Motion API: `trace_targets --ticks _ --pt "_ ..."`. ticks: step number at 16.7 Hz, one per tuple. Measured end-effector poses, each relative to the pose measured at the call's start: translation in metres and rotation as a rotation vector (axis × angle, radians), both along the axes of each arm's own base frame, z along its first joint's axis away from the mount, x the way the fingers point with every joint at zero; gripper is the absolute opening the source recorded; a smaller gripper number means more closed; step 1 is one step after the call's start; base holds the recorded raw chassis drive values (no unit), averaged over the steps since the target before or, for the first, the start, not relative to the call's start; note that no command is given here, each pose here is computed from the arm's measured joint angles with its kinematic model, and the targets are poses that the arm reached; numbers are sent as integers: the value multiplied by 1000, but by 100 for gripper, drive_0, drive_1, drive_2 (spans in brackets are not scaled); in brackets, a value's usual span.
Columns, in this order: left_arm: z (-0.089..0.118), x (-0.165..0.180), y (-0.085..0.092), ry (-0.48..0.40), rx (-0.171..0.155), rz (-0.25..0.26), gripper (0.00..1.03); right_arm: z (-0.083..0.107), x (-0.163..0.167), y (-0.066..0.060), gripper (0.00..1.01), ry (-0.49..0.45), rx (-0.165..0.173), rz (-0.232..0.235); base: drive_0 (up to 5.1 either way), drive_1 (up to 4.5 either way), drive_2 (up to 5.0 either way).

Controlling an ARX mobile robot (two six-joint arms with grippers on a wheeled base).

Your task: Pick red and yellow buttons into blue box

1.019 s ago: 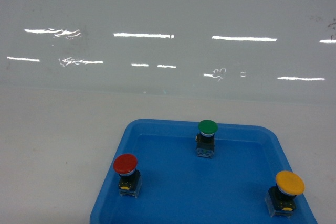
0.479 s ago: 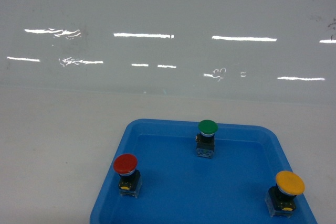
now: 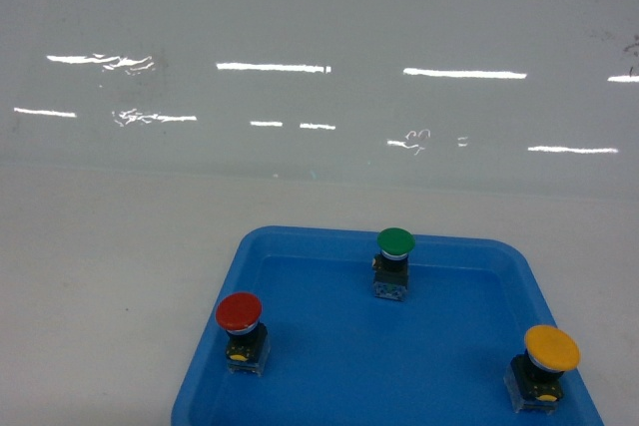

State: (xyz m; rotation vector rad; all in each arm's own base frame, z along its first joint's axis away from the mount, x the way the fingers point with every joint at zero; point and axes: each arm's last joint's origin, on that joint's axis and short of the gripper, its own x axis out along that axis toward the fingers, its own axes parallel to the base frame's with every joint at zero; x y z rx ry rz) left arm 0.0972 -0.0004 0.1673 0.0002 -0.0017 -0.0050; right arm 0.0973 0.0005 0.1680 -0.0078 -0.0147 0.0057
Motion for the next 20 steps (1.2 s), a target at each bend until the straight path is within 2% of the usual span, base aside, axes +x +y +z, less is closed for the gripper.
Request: trace_targets --ticks 2,4,5,7,8,9,11,14,16,17,18,20 --pt "6 3 -1 -49 -2 -8 98 1 5 5 98 -1 1 35 0 0 0" --pt "6 12 -3 -38 -7 -24 98 0 16 11 98 34 -1 60 0 0 0" --pt "6 17 -6 -21 -14 -33 98 0 22 13 98 55 -3 69 0 0 0" --pt "13 34 -17 36 -12 -102 98 4 38 19 98 120 -4 99 0 0 0" --pt "17 43 -22 53 -9 -115 98 3 48 22 98 182 -9 125 0 0 0" --pt "17 51 -28 100 3 -139 98 1 57 23 98 208 -10 133 0 0 0" --pt "12 69 -37 160 33 -151 98 -4 75 25 98 281 -16 151 0 0 0" --pt "7 102 -42 242 43 -136 98 -14 107 26 98 374 -41 181 0 0 0" --pt "3 122 -46 287 39 -150 98 -20 128 30 98 428 -56 209 0 0 0" --pt "0 132 -47 312 36 -157 98 -23 139 32 98 443 -60 214 0 0 0" --pt "-2 138 -48 330 24 -159 98 -24 148 37 98 445 -82 231 0 0 0" --pt "-3 139 -48 334 18 -162 98 -24 156 42 98 432 -114 220 0 0 0"
